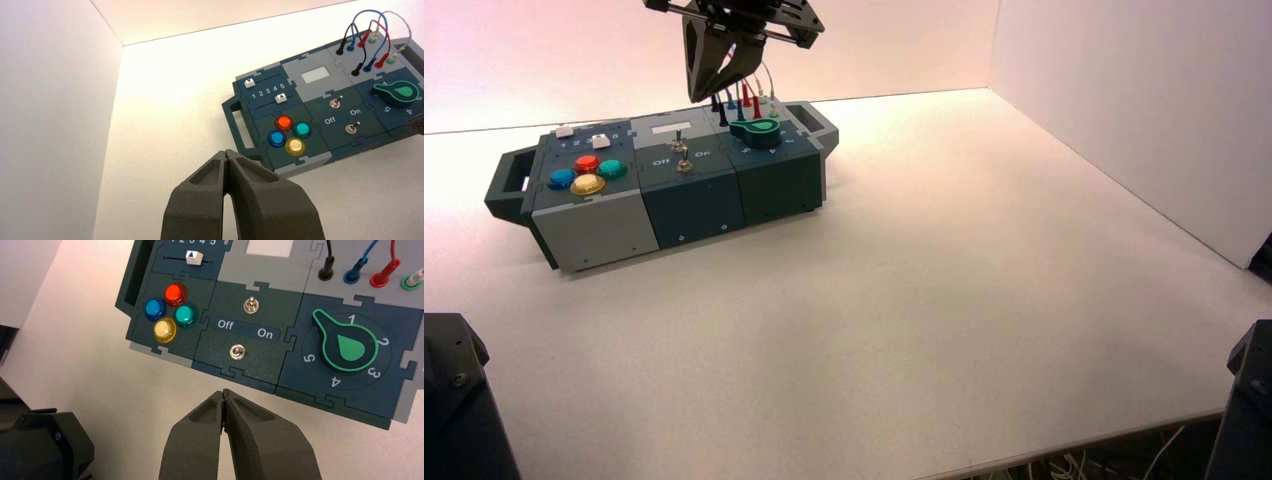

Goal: Move the box away.

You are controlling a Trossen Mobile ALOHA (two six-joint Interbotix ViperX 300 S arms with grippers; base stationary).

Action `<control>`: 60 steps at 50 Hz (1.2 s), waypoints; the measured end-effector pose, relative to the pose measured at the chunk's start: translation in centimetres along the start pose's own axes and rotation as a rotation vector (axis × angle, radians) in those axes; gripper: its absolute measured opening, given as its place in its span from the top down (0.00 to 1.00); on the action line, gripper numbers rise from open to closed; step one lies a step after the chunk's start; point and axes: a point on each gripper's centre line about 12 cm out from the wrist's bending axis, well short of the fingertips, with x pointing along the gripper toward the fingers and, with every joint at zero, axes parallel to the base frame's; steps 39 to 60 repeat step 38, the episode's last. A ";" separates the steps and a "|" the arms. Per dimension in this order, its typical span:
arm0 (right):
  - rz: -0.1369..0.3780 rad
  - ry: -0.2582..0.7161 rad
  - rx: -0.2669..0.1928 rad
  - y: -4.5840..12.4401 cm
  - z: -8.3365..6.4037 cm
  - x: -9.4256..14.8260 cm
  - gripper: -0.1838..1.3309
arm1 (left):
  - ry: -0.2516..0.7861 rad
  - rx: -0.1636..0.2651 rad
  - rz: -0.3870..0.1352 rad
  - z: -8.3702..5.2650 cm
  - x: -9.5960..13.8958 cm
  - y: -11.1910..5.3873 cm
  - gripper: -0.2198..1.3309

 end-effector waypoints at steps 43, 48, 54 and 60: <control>0.005 -0.071 -0.026 0.6 2.0 -0.7 0.97 | 0.003 -0.009 0.000 0.1 0.0 0.0 0.97; 0.005 -0.071 -0.026 0.6 2.0 -0.7 0.97 | 0.003 -0.009 0.000 0.1 0.0 0.0 0.97; 0.005 -0.071 -0.026 0.6 2.0 -0.7 0.97 | 0.003 -0.009 0.000 0.1 0.0 0.0 0.97; 0.005 -0.071 -0.026 0.6 2.0 -0.7 0.97 | 0.003 -0.009 0.000 0.1 0.0 0.0 0.97</control>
